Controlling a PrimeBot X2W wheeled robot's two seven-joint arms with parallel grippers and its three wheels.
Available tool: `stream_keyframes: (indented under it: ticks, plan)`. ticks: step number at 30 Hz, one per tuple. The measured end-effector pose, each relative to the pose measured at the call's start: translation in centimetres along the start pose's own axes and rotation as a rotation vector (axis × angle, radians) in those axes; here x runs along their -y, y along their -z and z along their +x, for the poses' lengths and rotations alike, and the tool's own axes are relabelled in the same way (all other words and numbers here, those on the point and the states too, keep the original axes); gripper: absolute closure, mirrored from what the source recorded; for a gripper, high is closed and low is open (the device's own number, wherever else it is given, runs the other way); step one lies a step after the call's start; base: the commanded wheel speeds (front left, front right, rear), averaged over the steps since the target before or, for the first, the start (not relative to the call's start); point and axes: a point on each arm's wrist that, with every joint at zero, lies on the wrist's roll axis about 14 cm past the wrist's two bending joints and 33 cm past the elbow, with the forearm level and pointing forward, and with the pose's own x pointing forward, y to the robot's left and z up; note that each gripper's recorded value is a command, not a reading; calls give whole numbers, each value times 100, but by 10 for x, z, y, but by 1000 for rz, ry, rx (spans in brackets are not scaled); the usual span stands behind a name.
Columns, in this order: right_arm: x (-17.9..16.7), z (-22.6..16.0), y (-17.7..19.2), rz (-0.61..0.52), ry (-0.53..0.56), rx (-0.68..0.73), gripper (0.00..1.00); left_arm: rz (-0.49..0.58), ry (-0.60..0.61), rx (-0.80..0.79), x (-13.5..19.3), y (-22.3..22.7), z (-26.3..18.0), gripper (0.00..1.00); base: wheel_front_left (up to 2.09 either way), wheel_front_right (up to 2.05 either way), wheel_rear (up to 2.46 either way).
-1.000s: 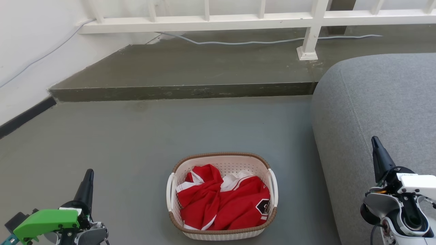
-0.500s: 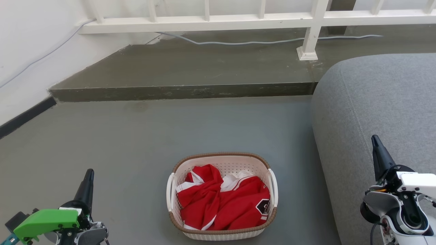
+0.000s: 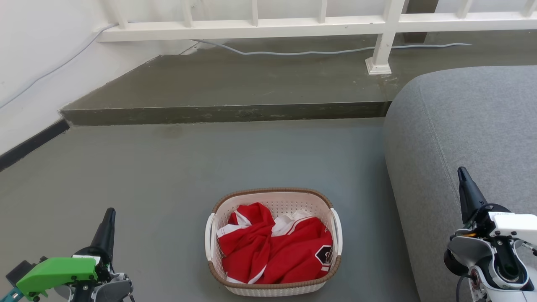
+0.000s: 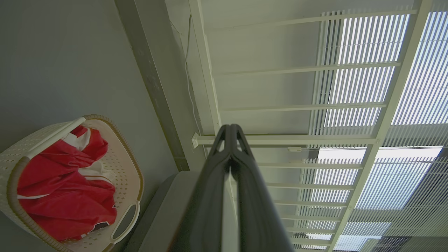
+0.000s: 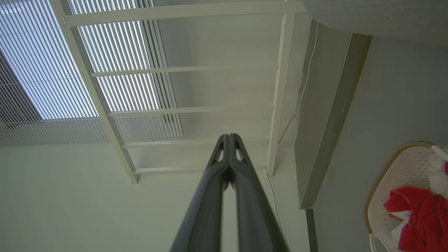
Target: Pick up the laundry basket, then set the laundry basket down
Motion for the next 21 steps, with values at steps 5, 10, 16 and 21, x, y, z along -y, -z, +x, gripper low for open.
stream_keyframes:
  ticks: [5, 10, 16, 21]
  plan:
    - [0, 0, 0, 0, 1, 1, 100, 0, 6, 0, 2, 0, 2, 100, 0, 0, 0]
    - [1, 0, 0, 0, 2, 2, 100, 0, 3, 1, 1, 0, 2, 100, 0, 0, 0]
    - [1, 0, -1, 1, 3, 2, 100, 0, 5, 2, 1, -1, 2, 100, 0, 0, 0]
    - [1, 0, -1, 1, 3, 3, 100, 0, 2, 1, 0, -1, 1, 100, 0, 0, 0]
